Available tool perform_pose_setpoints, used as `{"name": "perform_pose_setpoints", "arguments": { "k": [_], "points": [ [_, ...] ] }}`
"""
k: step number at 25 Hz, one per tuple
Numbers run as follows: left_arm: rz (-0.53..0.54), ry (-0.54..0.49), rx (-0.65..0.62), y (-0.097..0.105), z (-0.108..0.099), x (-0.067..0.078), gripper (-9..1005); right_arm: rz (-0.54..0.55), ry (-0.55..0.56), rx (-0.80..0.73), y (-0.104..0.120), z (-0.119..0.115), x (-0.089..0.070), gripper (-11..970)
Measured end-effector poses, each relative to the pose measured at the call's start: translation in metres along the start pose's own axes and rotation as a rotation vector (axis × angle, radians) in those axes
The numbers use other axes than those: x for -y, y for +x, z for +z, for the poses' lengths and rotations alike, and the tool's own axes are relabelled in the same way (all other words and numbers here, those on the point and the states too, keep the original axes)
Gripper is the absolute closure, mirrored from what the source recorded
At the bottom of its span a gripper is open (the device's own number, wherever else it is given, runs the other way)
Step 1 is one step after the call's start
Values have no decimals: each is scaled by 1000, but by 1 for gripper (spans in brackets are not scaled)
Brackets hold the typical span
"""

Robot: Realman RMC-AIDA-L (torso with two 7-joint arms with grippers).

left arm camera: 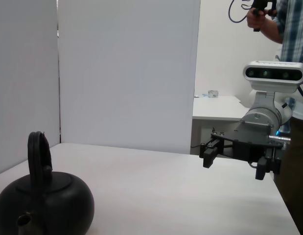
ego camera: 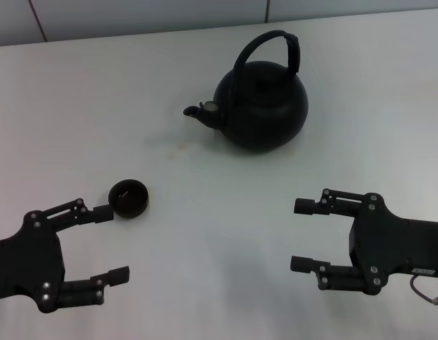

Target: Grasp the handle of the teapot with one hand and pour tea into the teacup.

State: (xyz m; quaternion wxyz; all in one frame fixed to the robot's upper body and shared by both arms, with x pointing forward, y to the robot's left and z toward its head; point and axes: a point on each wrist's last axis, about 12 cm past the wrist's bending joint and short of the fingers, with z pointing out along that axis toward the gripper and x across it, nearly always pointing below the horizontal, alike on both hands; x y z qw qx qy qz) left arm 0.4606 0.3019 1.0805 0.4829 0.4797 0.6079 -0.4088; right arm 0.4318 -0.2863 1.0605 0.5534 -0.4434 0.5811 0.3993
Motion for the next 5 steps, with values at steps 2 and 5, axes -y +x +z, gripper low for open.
{"name": "perform_pose_setpoints", "arguments": {
  "k": [2,5],
  "points": [
    [0,-1,0,0,0,0,149,0,-1,1,0,0,0,249],
    [3,-11,-6,0,2,-3,149,-3,-4,3,-1,1,1,249]
  ]
}}
